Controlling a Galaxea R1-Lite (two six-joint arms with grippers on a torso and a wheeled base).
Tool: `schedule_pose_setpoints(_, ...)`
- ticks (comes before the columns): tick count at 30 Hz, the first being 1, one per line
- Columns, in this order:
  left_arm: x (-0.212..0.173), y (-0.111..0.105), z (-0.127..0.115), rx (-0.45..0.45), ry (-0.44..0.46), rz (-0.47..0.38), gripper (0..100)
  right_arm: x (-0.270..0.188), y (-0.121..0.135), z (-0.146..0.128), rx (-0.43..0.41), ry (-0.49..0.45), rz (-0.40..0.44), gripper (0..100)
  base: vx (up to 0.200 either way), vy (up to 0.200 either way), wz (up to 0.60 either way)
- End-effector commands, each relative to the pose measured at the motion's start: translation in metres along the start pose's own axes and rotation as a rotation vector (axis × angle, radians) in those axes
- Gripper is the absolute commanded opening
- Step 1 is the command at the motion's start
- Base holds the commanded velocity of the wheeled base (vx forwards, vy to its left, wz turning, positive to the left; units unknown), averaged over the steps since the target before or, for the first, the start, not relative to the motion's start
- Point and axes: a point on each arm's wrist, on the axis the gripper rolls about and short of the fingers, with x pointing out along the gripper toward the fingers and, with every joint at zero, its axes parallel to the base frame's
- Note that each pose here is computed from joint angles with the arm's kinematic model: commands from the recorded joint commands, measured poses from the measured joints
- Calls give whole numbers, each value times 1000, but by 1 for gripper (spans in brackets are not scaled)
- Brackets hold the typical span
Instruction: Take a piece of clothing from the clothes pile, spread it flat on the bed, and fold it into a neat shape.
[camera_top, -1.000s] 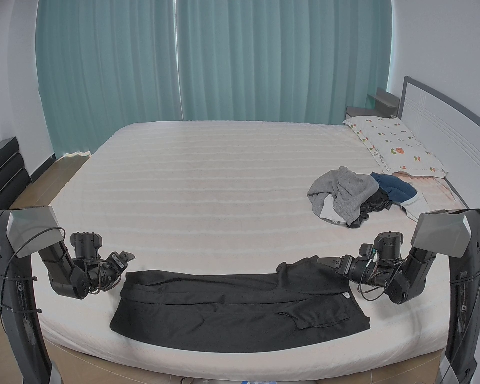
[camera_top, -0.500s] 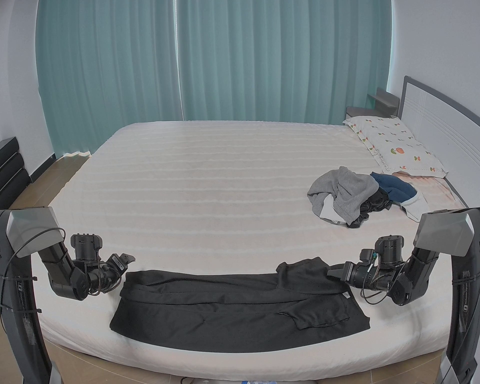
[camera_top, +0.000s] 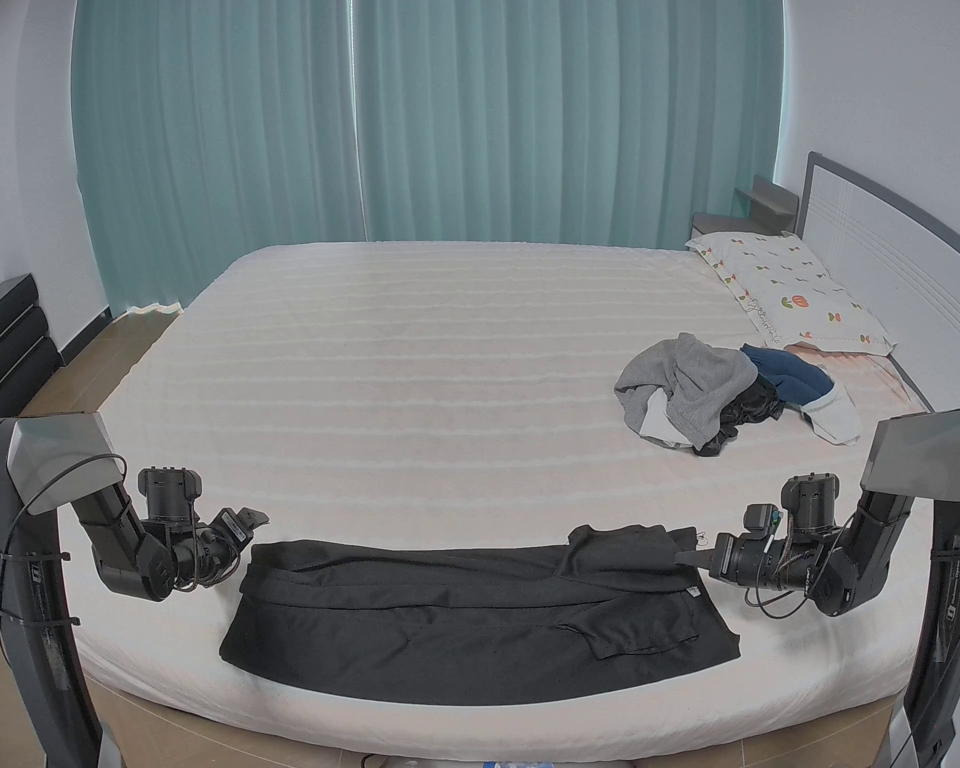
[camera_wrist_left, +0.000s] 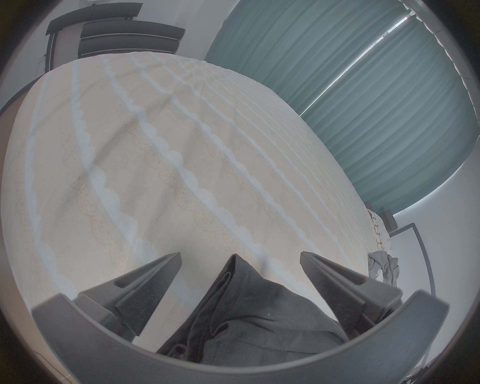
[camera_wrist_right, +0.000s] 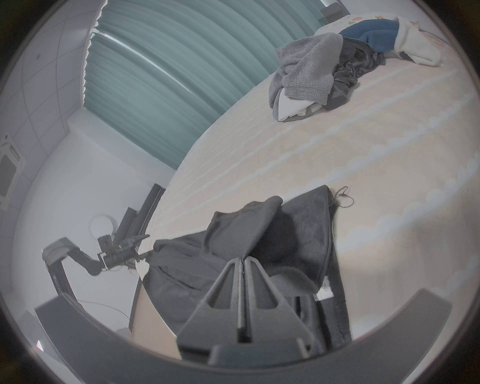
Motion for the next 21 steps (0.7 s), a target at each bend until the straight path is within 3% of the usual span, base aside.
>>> schedule_pose_setpoints(1,-11,-5,3,2,-2,-26,100,-6,0,-10,-13,33,-13,0,0,0,0)
schedule_pose_setpoints(11,-20,-10,7,5,-12,-44,100,-7,-4,-21,-36,93,-37,0,0,0,0)
schedule_pose_setpoints(15,-33,-14,8,1,51,-72,100,-6,-6,-20,-47,95,-39,0,0,0,0)
schedule_pose_setpoints(16,-36,-14,7,2,74,-76,100,-5,-6,-19,-47,92,-40,100,0,0,0)
schedule_pose_setpoints(21,-43,-7,-8,90,166,-21,100,-5,-3,-11,-53,58,-36,100,0,0,0)
